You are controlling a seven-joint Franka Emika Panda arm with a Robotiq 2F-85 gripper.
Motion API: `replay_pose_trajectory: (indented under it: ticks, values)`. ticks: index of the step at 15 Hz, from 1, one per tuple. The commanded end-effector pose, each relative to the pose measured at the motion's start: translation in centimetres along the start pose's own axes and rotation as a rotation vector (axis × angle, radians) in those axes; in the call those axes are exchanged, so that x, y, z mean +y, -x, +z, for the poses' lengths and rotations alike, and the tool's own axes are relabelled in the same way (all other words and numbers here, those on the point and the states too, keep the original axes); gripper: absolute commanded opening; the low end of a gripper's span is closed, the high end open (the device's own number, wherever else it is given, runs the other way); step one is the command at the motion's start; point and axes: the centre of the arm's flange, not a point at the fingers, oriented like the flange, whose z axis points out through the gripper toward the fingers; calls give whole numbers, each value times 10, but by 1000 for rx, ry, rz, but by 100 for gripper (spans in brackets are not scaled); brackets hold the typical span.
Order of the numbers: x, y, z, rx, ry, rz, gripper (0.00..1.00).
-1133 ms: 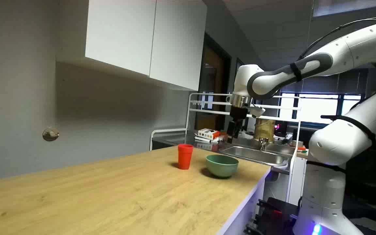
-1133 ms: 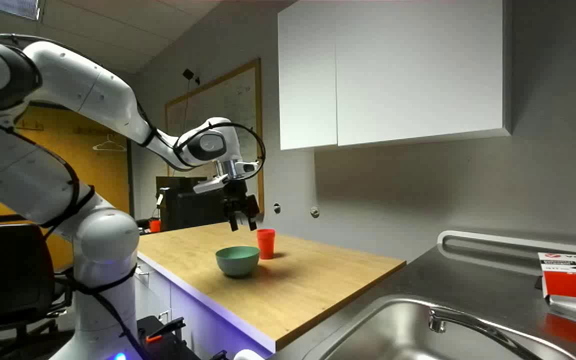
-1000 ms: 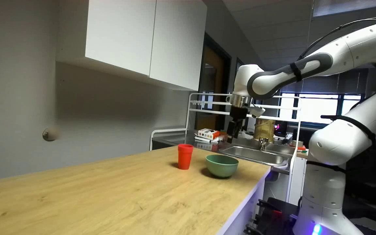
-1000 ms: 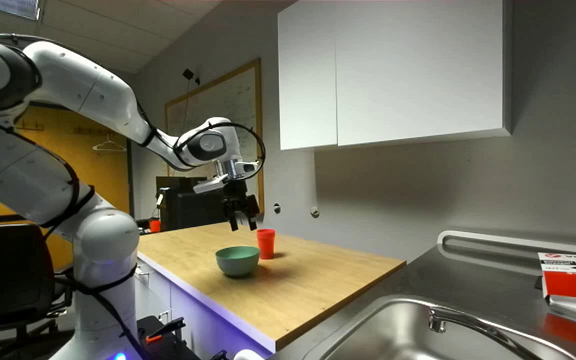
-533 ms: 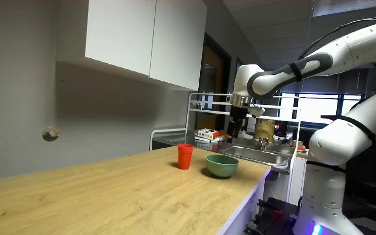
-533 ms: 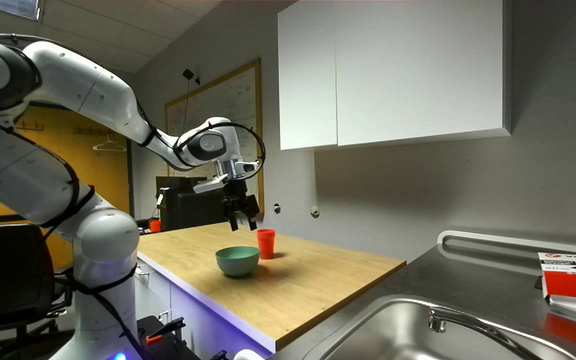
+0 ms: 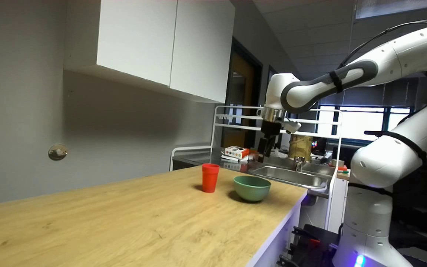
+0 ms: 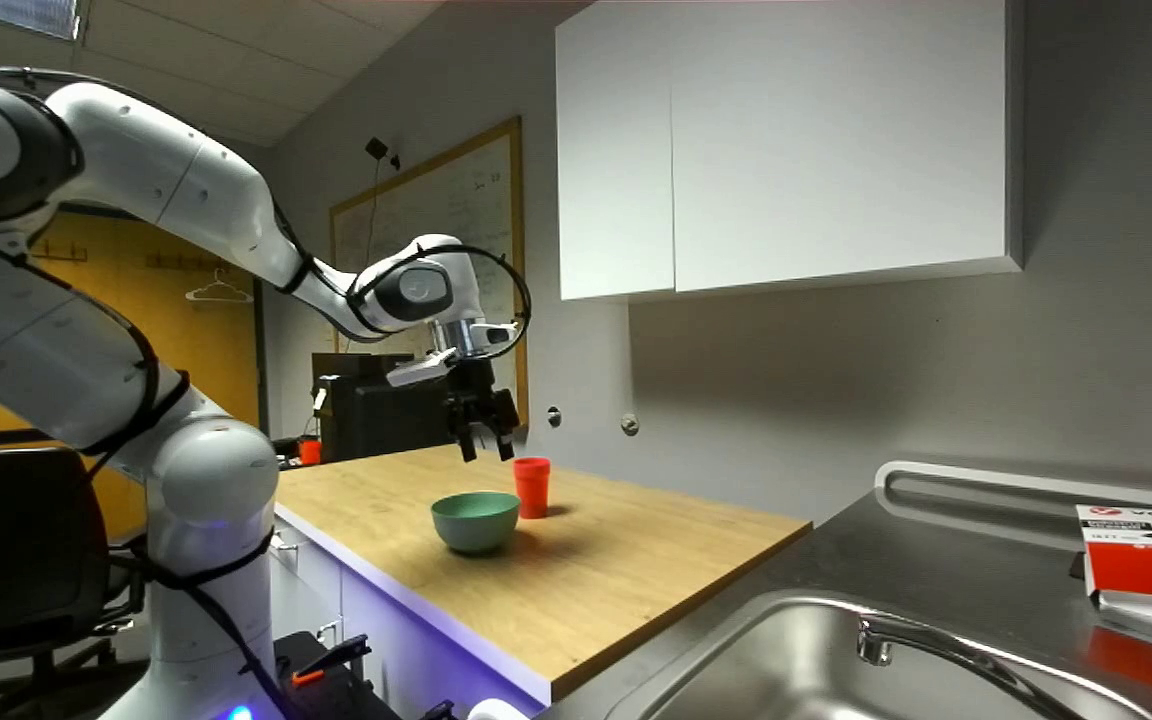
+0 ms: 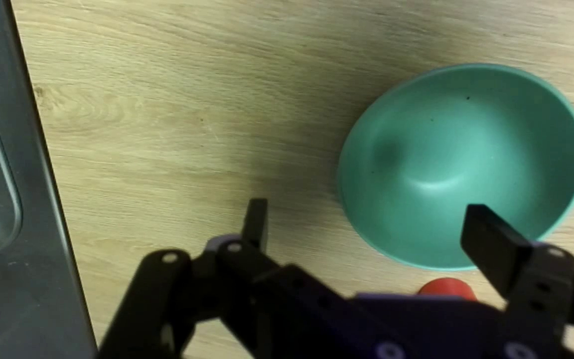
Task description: Pour the contents in the orange cup into the bowl.
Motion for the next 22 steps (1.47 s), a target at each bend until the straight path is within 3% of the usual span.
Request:
replay_pose_trajectory:
  ticks: [1,9,17,22]
  values:
    - [-1,-2,0,-1,-3,7,100]
    - [-19,-17,-3,23,20,-46,100]
    - [-49,-65,-11,102,80,-179,100]
    - [-54,-100,-13,109,70,-225,100]
